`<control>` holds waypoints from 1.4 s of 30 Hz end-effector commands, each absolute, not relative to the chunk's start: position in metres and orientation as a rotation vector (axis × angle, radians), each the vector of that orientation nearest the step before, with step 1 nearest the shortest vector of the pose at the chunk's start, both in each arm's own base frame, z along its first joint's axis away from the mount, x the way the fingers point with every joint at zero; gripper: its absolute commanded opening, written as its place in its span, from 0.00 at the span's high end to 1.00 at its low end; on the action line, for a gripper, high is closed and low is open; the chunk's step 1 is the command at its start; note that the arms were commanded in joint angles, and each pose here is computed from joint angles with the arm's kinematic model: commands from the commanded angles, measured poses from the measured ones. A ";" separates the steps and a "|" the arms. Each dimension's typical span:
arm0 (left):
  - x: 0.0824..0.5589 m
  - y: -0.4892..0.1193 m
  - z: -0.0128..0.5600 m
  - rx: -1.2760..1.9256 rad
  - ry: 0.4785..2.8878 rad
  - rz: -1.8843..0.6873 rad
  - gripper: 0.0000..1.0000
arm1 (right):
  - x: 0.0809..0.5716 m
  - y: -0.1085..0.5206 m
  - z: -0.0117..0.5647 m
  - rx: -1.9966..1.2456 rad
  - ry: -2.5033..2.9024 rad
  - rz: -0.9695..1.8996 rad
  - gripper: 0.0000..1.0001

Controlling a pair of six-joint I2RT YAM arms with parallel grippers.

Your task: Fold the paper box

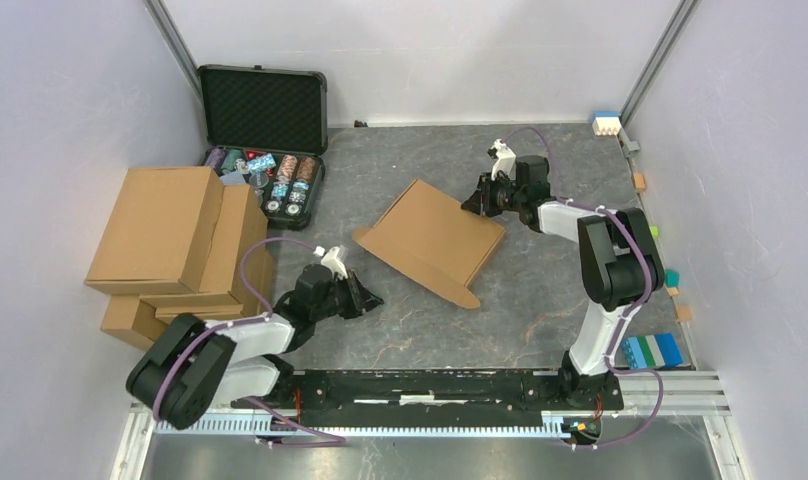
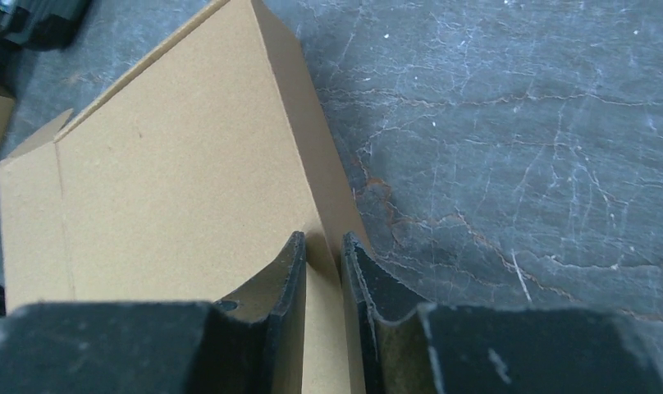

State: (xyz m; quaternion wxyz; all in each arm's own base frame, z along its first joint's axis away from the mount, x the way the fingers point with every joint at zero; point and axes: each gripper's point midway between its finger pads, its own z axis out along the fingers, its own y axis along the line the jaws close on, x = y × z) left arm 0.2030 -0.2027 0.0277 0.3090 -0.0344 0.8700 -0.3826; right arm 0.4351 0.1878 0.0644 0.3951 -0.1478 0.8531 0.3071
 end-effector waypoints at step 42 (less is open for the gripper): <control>0.314 -0.375 0.128 0.229 1.987 -1.256 0.83 | 0.364 0.221 0.052 -0.608 2.244 0.805 0.59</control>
